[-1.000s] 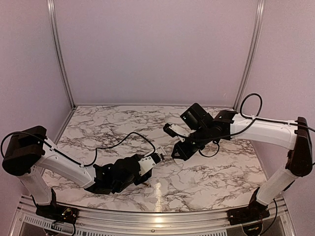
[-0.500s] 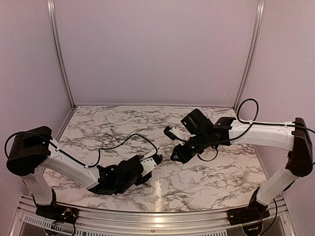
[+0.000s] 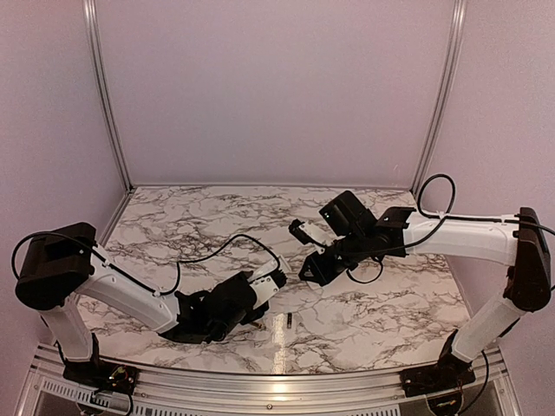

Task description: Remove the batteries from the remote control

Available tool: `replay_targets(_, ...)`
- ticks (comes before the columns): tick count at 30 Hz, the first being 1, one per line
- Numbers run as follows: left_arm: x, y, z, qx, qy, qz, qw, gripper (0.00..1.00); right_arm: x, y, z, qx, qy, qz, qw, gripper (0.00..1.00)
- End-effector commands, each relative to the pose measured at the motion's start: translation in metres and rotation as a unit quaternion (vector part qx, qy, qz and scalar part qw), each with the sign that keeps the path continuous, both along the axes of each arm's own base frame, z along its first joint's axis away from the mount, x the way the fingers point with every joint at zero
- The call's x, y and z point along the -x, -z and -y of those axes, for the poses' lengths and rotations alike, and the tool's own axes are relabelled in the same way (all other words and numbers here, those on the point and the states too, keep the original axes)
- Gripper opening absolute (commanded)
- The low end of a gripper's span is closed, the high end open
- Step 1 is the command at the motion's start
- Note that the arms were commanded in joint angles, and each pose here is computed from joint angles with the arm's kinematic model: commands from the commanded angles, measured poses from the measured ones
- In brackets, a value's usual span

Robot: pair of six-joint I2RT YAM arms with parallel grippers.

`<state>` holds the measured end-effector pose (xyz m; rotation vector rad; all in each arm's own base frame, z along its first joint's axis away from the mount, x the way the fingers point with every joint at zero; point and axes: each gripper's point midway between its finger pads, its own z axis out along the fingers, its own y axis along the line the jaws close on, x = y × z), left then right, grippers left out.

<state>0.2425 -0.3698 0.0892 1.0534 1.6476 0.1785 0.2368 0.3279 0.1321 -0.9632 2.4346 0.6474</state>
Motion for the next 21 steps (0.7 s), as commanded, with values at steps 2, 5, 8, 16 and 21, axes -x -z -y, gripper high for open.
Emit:
replay_targets(2,-0.006,-0.012,0.005,0.022,-0.014,0.013,1.0,0.0,-0.003,0.003,0.005,0.007,0.017,0.001,1.0,0.0)
replay_targets(5,-0.009,-0.012,0.004,0.029,-0.016,0.008,0.999,0.0,-0.005,-0.009,0.007,-0.003,0.025,0.013,1.0,0.0)
replay_targets(8,-0.012,-0.013,0.002,0.037,-0.021,0.001,0.999,0.0,-0.007,-0.029,0.012,-0.017,0.041,0.035,0.998,0.0)
replay_targets(16,-0.02,-0.024,-0.006,0.078,-0.035,-0.021,0.996,0.0,-0.012,-0.064,0.035,-0.042,0.091,0.088,0.991,0.0)
replay_targets(21,-0.029,-0.033,-0.015,0.108,-0.058,-0.032,0.992,0.0,-0.028,-0.068,0.067,-0.018,0.18,0.133,0.975,0.0)
